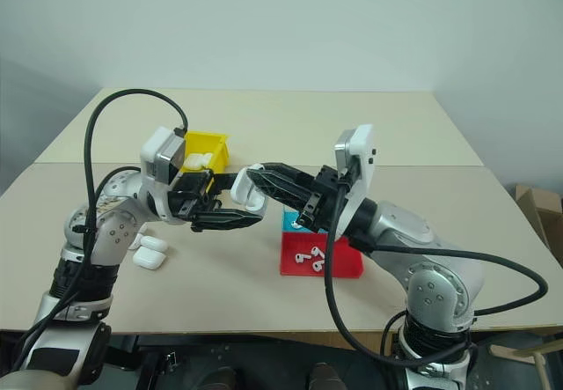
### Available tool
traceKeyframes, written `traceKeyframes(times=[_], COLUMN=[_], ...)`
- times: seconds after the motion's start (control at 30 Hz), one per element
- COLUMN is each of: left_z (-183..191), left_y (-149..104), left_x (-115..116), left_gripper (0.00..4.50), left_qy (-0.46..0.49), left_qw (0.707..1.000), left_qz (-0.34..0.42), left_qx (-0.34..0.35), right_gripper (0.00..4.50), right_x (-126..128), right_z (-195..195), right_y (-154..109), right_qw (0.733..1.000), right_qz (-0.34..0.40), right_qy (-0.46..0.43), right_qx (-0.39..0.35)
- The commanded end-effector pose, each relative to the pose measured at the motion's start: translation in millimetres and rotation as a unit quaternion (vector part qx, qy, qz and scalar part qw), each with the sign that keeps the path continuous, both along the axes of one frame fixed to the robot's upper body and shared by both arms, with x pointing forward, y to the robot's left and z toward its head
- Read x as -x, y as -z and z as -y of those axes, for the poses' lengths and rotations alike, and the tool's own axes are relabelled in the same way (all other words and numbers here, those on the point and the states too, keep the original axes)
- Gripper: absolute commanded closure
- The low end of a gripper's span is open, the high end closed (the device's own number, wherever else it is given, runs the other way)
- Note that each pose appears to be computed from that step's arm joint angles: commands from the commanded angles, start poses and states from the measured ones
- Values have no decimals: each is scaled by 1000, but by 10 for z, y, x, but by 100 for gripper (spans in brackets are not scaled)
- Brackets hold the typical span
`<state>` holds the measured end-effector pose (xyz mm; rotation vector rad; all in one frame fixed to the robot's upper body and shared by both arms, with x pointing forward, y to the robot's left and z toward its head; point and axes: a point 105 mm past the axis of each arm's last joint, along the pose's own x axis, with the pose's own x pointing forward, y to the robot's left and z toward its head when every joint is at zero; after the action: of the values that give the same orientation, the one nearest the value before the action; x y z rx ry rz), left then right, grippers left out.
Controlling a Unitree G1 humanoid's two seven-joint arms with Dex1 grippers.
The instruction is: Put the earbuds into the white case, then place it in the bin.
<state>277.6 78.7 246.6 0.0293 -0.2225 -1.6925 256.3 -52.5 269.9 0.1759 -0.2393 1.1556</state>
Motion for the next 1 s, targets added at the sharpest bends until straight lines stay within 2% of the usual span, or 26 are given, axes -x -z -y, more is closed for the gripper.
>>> traceKeyframes(times=[0.03,0.33,0.47,0.63,0.83,0.93,1.0], left_z=[2,6,13,15,-8,-95,-155], left_y=[-116,-130,-136,-139,-129,-146,-151], left_x=[59,40,4,-10,-17,-21,-22], left_gripper=[171,171,171,171,171,171,171], left_qy=[9,5,-3,-5,-11,-17,-21], left_qw=[999,999,999,999,999,999,998], left_qz=[31,34,37,41,44,50,54], left_qx=[9,13,16,18,17,12,9], right_gripper=[388,388,263,97,97,97,97], right_x=[29,54,101,66,-80,-318,-469], right_z=[-8,-15,-10,60,295,547,647], right_y=[-37,49,63,-64,-279,-301,-141], right_qw=[999,996,994,993,993,985,968], right_qz=[42,77,86,104,112,109,104], right_qy=[16,11,-12,-5,38,87,86], right_qx=[12,50,62,53,29,103,213])
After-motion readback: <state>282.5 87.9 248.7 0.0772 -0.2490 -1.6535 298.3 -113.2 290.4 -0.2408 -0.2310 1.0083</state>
